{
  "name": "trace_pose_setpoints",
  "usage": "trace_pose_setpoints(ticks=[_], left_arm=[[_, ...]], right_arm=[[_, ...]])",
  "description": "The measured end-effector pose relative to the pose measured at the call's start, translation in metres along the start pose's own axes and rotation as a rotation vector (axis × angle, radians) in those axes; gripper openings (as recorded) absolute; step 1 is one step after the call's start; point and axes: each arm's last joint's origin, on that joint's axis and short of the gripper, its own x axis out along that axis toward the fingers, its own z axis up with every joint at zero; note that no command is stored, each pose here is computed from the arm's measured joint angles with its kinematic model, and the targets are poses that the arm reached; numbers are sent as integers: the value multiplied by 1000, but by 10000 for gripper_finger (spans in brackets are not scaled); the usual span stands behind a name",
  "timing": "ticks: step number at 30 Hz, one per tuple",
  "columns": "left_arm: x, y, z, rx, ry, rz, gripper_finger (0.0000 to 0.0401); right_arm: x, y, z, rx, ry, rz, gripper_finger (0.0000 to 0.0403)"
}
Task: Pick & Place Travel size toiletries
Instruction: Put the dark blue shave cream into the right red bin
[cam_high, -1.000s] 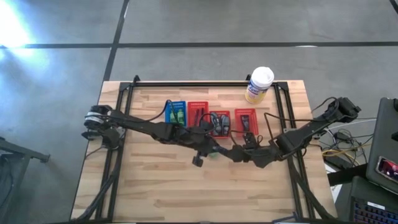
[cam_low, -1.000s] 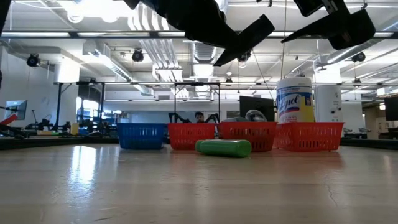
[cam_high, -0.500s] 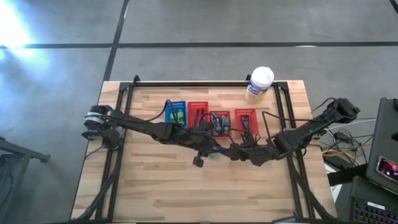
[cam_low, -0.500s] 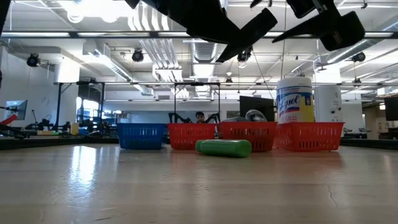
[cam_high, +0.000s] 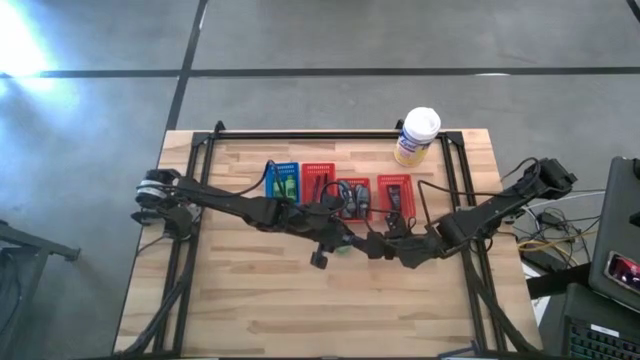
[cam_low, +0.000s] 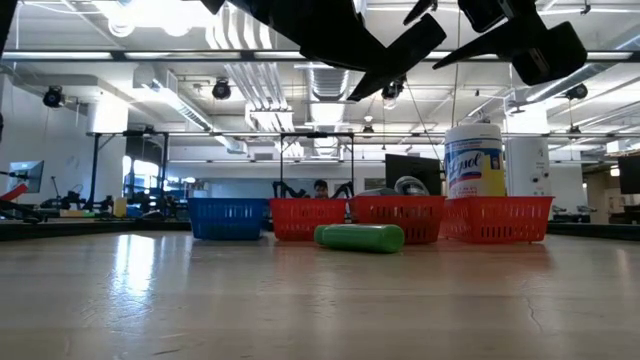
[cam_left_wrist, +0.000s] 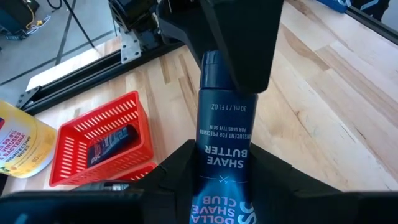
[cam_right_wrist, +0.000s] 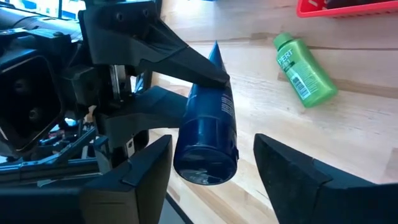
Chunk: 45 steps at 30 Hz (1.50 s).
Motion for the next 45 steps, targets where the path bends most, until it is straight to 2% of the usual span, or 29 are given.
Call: trace_pose_setpoints(ticks=[15,19,24,34,38,45], left_arm=[[0,0,-1,0,3,-1,129],[0,0,-1,-2,3,-1,137],[0,-1,-2,-53,12,-5,167],[-15,-1,-11,-88,178,13,234],[-27,-1,-14,-98,258,8,246],[-44,-5,-27,-194,337,5,248]], right_arm=[[0,0,1,-9,-8,0,122],[0,0,1,-15,-8,-4,124],[0,-1,1,-25,-7,-14,126],[-9,-15,8,-47,-32,-147,122],[-21,-20,16,-58,-75,-199,123],[-46,-33,36,-82,-202,-308,121]])
